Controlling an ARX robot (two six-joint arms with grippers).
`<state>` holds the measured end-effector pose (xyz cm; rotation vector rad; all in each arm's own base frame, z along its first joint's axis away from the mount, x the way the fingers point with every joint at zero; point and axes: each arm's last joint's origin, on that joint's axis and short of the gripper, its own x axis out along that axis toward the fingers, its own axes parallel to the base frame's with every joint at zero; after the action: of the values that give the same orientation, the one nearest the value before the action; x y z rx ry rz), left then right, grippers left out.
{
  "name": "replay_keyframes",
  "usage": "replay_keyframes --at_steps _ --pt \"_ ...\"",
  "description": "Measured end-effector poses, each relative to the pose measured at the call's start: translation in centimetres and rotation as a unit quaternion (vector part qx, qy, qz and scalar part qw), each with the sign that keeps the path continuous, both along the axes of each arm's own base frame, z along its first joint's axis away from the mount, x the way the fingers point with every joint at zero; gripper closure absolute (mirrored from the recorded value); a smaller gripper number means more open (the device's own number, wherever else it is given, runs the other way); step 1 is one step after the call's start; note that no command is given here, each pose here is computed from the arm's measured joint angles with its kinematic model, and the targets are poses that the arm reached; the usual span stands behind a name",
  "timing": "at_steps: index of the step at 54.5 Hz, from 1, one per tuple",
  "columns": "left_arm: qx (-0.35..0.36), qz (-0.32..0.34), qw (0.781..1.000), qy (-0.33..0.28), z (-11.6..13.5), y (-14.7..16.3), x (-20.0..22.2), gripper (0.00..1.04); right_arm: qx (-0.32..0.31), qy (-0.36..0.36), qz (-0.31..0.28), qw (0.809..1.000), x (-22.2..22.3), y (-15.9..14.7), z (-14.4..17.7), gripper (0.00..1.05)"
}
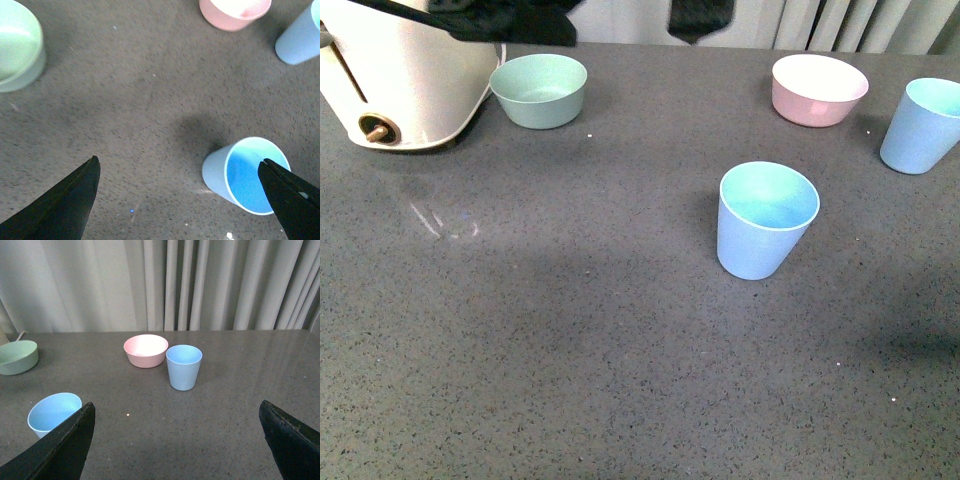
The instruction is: Stack blue cups with both arms
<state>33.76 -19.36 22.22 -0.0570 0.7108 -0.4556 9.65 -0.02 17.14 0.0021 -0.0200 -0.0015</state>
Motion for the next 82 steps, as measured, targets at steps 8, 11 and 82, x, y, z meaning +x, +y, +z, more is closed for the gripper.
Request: replay_keyframes --at_steps 8,11,82 --pt "-0.005 0.035 0.998 -0.058 1.5 2.8 -0.9 0.11 0.000 0.000 0.000 1.000 0.0 0.0 0.0 0.09" --pt "0.018 0.110 0.979 -0.172 1.7 4.4 -1.3 0.20 0.000 0.000 0.000 1.000 0.0 0.0 0.0 0.09" --pt "0.023 0.220 0.913 -0.344 -5.5 19.3 -20.1 1.03 0.000 0.000 0.000 1.000 0.0 0.0 0.0 0.09"
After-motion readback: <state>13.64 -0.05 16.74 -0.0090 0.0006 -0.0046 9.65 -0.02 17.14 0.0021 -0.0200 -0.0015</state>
